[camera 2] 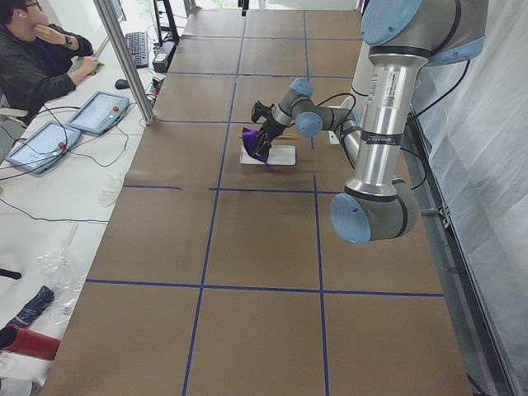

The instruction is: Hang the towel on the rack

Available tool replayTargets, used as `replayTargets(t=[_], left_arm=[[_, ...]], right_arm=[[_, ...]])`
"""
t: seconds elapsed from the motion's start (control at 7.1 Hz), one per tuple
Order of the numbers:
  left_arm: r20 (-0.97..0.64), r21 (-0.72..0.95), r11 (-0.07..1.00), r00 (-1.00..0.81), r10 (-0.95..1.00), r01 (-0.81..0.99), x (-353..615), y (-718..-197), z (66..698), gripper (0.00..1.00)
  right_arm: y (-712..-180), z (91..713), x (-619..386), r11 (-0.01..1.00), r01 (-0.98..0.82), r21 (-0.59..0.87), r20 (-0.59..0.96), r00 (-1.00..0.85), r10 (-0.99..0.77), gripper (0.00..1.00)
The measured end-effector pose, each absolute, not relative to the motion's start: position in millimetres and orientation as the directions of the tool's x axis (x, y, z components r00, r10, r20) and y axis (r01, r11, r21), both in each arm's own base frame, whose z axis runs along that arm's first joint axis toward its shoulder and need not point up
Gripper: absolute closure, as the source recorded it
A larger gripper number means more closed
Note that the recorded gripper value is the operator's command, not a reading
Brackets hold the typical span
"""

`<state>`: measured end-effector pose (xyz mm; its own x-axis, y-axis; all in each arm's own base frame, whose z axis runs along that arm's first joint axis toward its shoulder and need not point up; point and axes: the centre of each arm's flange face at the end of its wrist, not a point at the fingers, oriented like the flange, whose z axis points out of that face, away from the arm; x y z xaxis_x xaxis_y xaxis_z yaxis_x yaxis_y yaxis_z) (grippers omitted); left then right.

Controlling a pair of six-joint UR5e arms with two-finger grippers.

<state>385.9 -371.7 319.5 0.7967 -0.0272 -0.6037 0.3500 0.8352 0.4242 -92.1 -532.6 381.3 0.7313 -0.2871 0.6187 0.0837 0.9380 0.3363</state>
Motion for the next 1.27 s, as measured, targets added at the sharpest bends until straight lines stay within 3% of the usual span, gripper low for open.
replayTargets(t=[0.56, 1.27], left_arm=[[-0.534, 0.442, 0.878, 0.841, 0.090, 0.186, 338.5, -400.3, 316.7, 0.00], [-0.459, 0.403, 0.913, 0.849, 0.263, -0.065, 195.2, -490.9, 358.3, 0.00]], right_arm=[[-520.0, 445.6, -82.5, 0.970, 0.082, 0.227, 0.595, 0.777, -0.205, 0.00], [-517.6, 530.2, -24.0, 0.993, 0.042, 0.107, 0.598, 0.796, -0.098, 0.00]])
